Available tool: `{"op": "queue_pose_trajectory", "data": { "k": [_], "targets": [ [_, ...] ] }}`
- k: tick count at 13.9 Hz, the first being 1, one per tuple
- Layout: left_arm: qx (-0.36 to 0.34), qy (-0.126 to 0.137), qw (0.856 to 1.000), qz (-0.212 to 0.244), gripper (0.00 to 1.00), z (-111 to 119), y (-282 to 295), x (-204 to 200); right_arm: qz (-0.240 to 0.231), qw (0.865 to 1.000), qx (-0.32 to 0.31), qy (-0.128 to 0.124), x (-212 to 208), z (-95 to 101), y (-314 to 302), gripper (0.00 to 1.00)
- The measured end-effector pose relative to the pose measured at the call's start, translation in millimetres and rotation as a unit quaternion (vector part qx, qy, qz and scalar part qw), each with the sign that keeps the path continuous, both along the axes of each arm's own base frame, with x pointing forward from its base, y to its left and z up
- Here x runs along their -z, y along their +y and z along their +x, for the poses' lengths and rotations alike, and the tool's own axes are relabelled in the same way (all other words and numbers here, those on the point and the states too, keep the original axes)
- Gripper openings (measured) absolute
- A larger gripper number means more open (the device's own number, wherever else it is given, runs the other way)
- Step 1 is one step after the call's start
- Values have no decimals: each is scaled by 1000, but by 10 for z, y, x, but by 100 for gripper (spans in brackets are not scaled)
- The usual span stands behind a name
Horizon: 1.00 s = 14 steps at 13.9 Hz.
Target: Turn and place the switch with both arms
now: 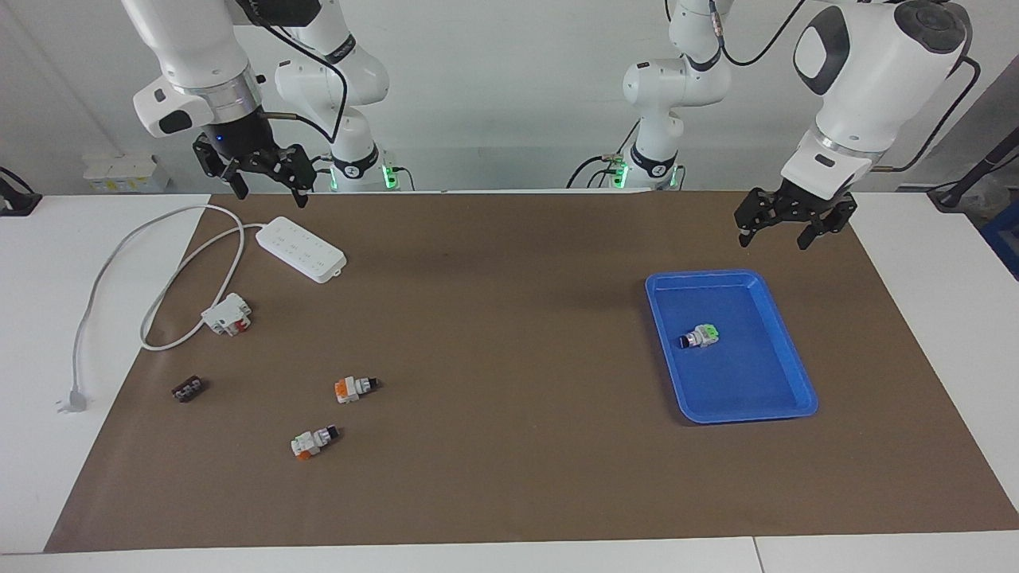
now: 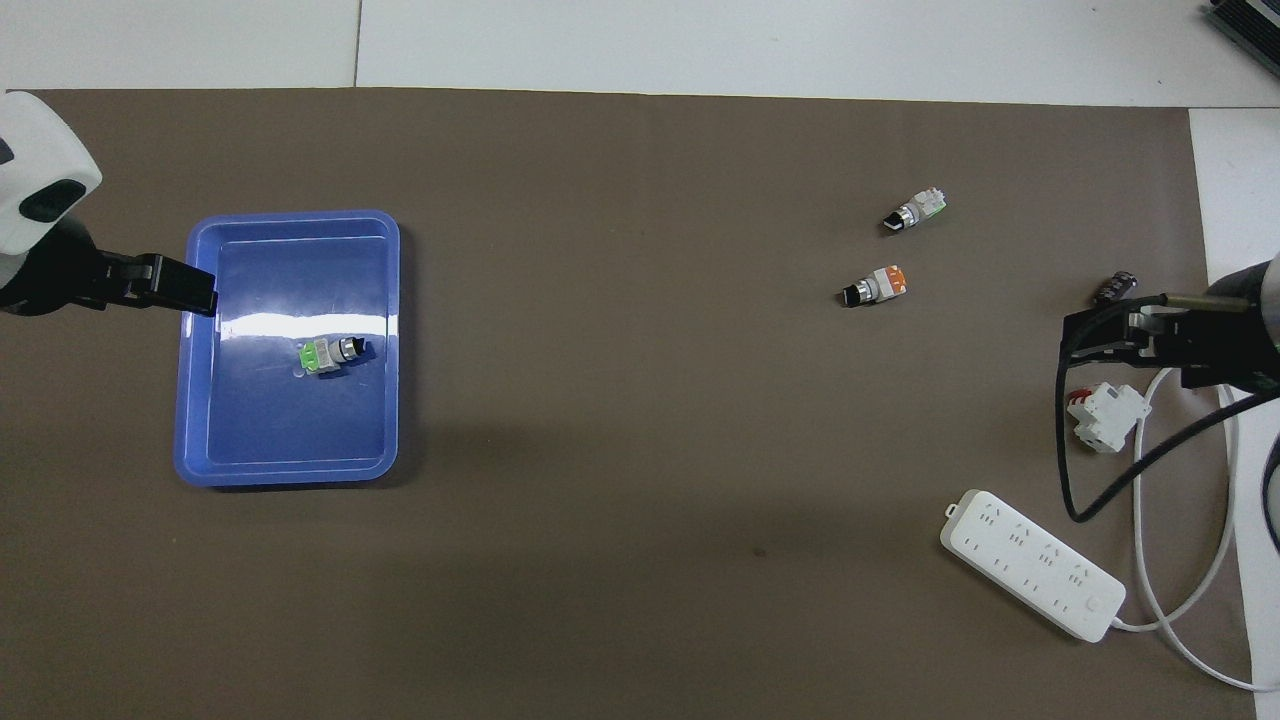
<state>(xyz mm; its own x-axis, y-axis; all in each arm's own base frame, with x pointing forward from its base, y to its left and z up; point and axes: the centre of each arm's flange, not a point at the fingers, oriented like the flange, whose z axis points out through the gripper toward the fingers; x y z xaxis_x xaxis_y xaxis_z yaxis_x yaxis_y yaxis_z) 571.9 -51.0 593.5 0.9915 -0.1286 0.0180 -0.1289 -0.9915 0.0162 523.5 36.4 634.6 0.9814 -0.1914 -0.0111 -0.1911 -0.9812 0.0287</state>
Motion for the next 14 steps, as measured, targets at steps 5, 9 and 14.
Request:
{"op": "queue_pose_trajectory", "data": {
  "k": [5, 9, 14],
  "targets": [
    [7, 2, 1000, 1, 100, -11, -75, 2, 0, 1000, 0, 0, 0, 0, 0, 100],
    [20, 1, 1000, 8, 100, -34, -201, -25, 0, 1000, 0, 0, 0, 0, 1, 100],
    [29, -4, 1000, 8, 100, -58, -300, -107, 0, 1000, -6, 0, 0, 0, 1, 100]
  ]
}}
